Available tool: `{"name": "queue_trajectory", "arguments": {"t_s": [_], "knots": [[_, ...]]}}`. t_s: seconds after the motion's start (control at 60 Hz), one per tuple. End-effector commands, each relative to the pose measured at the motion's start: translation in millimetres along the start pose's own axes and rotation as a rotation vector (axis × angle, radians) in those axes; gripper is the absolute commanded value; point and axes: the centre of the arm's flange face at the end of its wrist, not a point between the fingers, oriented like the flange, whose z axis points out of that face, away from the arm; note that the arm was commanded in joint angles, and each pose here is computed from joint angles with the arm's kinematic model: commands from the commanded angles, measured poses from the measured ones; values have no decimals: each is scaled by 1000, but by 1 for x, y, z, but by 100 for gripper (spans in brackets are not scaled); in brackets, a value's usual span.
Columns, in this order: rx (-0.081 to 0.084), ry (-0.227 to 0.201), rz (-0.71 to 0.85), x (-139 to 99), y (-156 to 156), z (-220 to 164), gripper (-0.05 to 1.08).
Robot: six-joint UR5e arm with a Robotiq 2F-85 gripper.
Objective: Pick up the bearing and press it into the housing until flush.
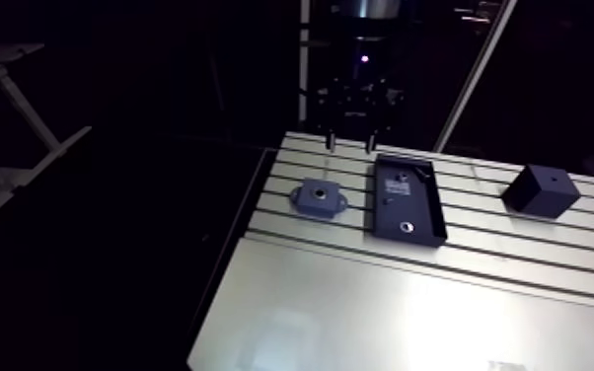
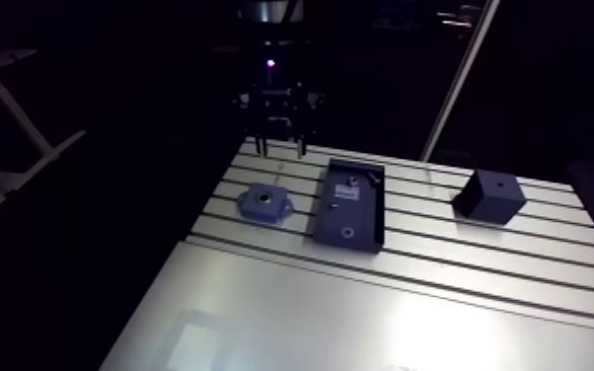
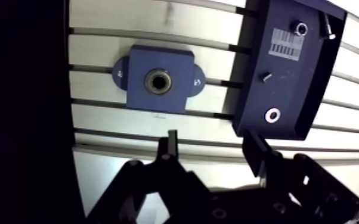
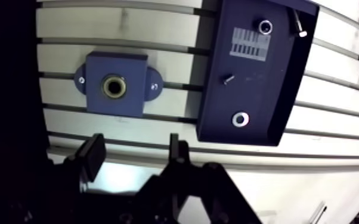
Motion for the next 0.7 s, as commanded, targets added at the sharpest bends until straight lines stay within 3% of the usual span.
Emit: {"name": "queue_trajectory", "arguments": {"t_s": [0.017, 0.067, 0.117, 0.283, 0.35, 0.5, 0.7], "knots": [[16, 29, 73, -26, 110, -105, 0], [26, 28, 69, -34, 127, -117, 0], [27, 58, 84, -46, 141, -137, 0], [26, 85, 84, -55, 140, -152, 0], [35, 98, 84, -57, 139, -157, 0], [31, 126, 86, -56, 140, -173, 0], [30, 126, 87, -57, 140, -179, 0]]}}
